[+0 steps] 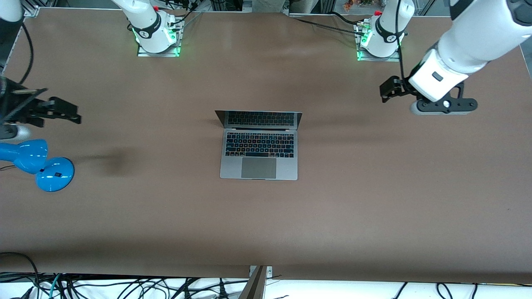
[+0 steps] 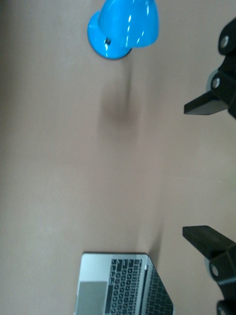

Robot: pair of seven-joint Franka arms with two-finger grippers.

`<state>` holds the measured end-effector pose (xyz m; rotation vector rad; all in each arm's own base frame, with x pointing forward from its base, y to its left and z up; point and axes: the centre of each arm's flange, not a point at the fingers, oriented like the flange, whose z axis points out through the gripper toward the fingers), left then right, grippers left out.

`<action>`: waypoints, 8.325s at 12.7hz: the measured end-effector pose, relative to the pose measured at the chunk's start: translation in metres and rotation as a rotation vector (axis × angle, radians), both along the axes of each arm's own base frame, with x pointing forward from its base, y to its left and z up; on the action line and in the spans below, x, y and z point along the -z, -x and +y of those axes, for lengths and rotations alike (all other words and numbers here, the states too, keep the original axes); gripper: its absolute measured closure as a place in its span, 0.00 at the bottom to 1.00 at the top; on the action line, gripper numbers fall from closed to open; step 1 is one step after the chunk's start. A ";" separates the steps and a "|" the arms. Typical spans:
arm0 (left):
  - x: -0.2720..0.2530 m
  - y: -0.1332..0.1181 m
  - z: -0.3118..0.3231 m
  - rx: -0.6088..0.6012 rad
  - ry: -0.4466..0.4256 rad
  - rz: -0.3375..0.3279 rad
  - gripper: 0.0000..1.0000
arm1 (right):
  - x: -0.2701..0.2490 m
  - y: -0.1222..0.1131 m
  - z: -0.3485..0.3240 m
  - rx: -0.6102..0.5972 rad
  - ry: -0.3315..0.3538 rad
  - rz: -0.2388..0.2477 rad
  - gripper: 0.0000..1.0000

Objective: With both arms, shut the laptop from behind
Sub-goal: 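Move the right gripper and the left gripper toward the laptop screen's back, then lower both grippers behind the raised laptop screen, touching its back, then push the screen down with both grippers until the lid lies shut, then lift the right gripper off the lid while the left gripper rises away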

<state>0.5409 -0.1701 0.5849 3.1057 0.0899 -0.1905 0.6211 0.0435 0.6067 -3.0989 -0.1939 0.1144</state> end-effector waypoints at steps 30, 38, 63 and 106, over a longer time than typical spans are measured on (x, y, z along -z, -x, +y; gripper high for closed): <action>0.134 0.093 -0.196 -0.145 0.069 0.048 0.99 | 0.194 0.088 0.345 0.051 -0.012 0.381 0.99; 0.194 0.063 -0.214 -0.189 0.109 0.119 0.99 | 0.245 0.099 0.360 0.029 0.018 0.450 0.99; 0.258 -0.027 -0.216 -0.243 0.130 0.079 0.99 | 0.286 0.030 0.332 0.061 -0.104 0.213 0.99; 0.398 -0.083 -0.221 -0.333 0.122 -0.037 0.99 | 0.413 -0.016 0.305 -0.074 -0.168 0.040 0.73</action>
